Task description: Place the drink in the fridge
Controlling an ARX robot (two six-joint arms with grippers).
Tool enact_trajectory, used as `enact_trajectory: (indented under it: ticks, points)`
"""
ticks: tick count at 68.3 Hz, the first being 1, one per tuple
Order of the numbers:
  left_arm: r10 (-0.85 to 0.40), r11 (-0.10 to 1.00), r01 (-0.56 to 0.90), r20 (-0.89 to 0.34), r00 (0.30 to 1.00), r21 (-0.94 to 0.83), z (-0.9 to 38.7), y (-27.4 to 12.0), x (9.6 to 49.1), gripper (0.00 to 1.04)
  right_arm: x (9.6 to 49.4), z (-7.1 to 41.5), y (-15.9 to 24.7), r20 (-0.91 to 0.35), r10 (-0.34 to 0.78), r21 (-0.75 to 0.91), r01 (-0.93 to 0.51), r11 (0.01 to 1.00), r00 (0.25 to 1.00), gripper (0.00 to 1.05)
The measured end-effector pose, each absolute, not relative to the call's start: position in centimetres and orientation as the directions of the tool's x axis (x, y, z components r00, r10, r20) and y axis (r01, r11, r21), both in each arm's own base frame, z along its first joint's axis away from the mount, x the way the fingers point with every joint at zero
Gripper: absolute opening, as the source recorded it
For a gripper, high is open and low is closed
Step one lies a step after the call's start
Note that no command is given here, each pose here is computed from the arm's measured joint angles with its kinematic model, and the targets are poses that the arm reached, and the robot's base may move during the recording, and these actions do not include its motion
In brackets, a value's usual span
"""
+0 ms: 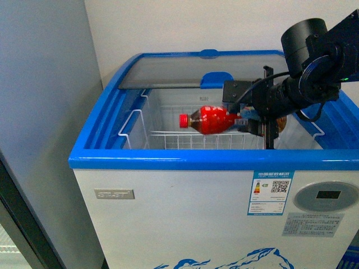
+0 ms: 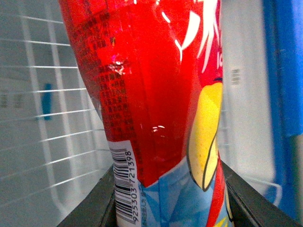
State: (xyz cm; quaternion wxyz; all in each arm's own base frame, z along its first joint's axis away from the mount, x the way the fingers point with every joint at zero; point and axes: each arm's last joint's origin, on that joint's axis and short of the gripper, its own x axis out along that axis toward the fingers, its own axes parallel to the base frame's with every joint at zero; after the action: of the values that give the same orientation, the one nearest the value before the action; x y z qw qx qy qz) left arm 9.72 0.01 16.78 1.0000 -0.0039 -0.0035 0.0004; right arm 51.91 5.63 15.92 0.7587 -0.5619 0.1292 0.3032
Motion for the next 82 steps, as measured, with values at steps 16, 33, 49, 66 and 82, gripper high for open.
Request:
enact_trajectory:
  ticks: [16, 33, 49, 66, 82]
  points:
    - [0.001, 1.0, -0.001, 0.007, 1.0, -0.007, 16.8, 0.0, 9.7, 0.97, 53.5, 13.1, 5.5, -0.558, 0.264, -0.777, -0.607, 0.169, 0.787, 0.42]
    - [0.001, 1.0, -0.001, 0.007, 1.0, -0.008, 16.8, 0.0, 9.7, 0.97, 53.8, 11.2, 5.2, -0.586, 0.253, -0.759, -0.631, 0.159, 0.77, 0.42]
    - [0.001, 1.0, -0.001, 0.007, 1.0, -0.008, 16.8, 0.0, 9.7, 0.97, 53.9, 11.2, 5.3, -0.581, 0.241, -0.765, -0.623, 0.165, 0.777, 0.42]
    - [0.001, 1.0, -0.001, 0.007, 1.0, -0.008, 16.8, 0.0, 9.7, 0.97, 54.1, 11.7, 5.8, -0.562, 0.257, -0.763, -0.613, 0.207, 0.786, 0.85]
    - [0.001, 1.0, -0.001, 0.007, 1.0, -0.008, 16.8, 0.0, 9.7, 0.97, 53.7, 14.5, 5.7, -0.521, 0.278, -0.769, -0.585, 0.257, 0.807, 0.98]
